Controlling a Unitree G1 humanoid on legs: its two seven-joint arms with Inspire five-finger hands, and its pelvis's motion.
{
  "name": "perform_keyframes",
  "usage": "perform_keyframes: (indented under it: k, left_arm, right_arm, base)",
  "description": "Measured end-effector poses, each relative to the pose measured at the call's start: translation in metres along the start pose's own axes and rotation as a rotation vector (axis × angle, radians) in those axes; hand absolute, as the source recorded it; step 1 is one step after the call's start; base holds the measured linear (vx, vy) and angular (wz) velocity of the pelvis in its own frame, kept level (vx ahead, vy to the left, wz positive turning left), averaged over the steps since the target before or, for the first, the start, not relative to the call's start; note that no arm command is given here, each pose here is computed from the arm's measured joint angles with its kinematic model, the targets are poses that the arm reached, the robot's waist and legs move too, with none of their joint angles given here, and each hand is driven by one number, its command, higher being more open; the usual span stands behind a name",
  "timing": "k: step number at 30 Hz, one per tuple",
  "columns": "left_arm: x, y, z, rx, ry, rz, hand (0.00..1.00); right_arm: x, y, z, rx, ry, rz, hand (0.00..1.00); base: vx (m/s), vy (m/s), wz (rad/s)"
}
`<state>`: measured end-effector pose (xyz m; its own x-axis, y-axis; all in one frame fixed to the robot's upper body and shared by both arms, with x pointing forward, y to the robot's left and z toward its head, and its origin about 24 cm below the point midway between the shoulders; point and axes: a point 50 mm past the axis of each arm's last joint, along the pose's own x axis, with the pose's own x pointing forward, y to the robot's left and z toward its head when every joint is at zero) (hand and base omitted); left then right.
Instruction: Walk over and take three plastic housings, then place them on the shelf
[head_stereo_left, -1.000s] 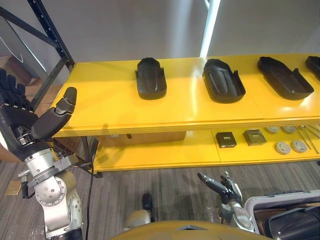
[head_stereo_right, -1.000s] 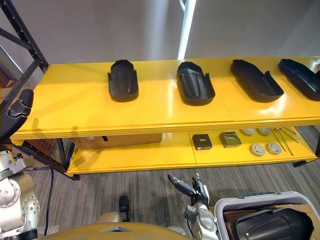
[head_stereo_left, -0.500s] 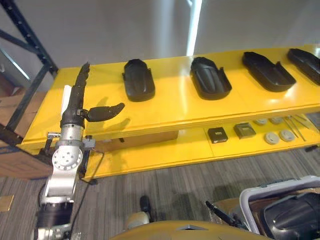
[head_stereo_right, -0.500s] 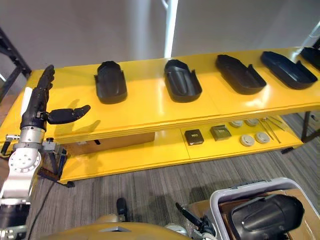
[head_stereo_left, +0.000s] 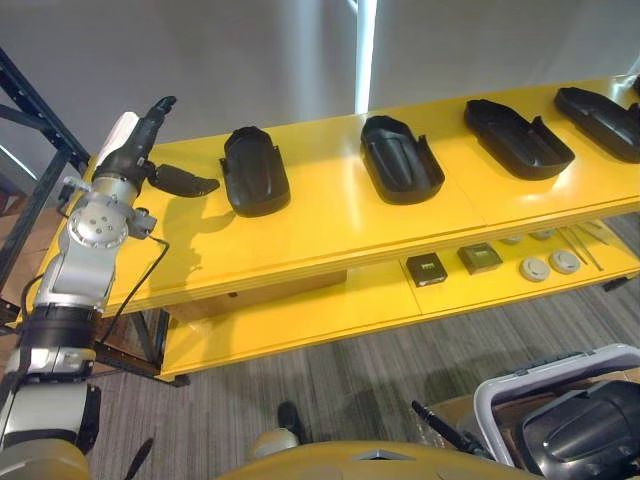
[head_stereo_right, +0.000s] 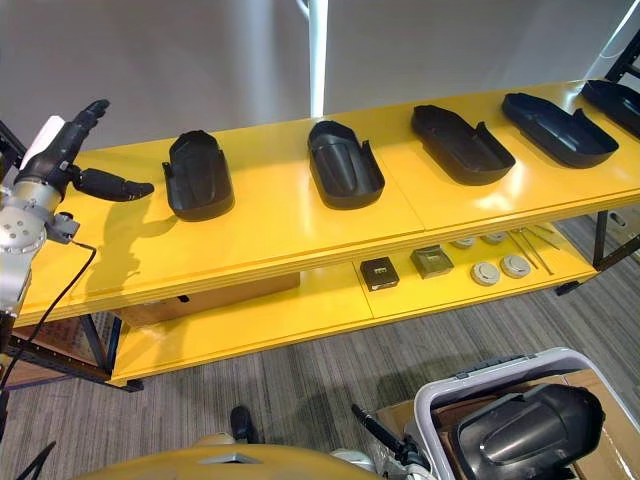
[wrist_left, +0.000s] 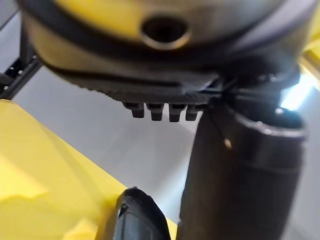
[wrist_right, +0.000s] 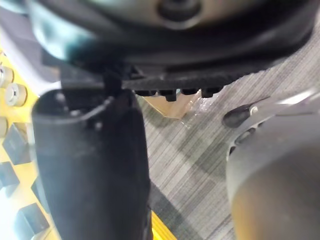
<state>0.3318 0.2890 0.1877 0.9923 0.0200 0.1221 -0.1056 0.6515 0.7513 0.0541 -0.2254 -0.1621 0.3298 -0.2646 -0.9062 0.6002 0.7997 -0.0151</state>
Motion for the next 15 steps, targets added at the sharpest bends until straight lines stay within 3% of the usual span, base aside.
perform_keyframes:
  k: [6, 12, 15]
  left_arm:
    - [0.013, -0.018, 0.024, 0.027, -0.054, -0.237, 1.0]
    - [0.009, -0.056, 0.011, 0.028, 0.075, -0.556, 1.0]
    - [0.007, -0.064, -0.003, 0.017, 0.146, -0.603, 1.0]
  right_arm:
    - [-0.001, -0.003, -0.007, 0.023, 0.027, -0.017, 1.0]
    - [-0.001, -0.002, -0.008, 0.034, 0.029, -0.025, 1.0]
    - [-0.001, -0.001, -0.009, 0.035, 0.029, -0.024, 1.0]
  base:
    - [-0.01, -0.005, -0.07]
    - [0.0, -0.006, -0.04]
    - [0.0, 0.0, 0.0]
